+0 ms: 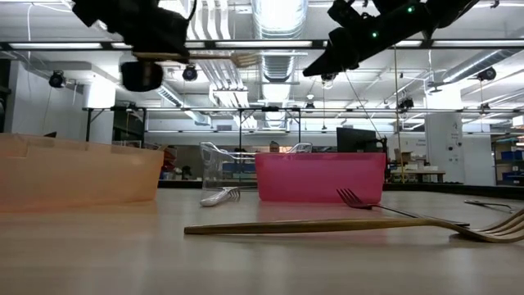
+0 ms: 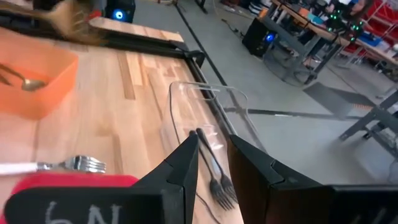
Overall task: Sort silverware by color (type)
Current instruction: Put the gold fork into the orange bin
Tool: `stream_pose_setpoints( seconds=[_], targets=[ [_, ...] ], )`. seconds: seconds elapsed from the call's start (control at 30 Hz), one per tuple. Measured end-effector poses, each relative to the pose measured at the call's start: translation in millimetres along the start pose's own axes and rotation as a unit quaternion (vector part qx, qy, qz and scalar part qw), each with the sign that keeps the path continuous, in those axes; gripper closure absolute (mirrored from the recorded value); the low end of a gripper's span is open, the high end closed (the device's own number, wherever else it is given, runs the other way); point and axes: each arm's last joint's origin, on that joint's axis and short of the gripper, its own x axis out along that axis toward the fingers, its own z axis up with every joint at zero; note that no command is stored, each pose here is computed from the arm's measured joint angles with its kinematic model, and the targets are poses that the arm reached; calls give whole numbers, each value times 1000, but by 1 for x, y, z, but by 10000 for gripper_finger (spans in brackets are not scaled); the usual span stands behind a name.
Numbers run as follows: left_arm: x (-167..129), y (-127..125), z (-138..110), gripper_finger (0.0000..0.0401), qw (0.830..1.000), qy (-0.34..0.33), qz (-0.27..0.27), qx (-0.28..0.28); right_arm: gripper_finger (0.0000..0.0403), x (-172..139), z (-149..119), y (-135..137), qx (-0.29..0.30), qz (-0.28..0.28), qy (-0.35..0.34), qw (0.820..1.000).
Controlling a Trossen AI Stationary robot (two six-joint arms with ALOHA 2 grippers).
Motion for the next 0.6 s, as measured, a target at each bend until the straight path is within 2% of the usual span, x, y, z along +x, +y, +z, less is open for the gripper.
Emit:
stream_pose_setpoints(
  seconds=[0.17,0.37,0.47,0.6],
  targets=[
    [-1,-9,-26,399,997,68,19,-44,326,0,0,0,-13,1,2,1000],
    [-12,-4,-53,398,982,147,90,-75,326,0,0,0,-17,1,1,1000],
    [-20,-1,-58,398,979,150,112,-84,326,0,0,0,-17,1,1,1000],
    [-29,3,-64,398,981,148,98,-77,326,-1,0,0,-17,0,0,1000]
  ],
)
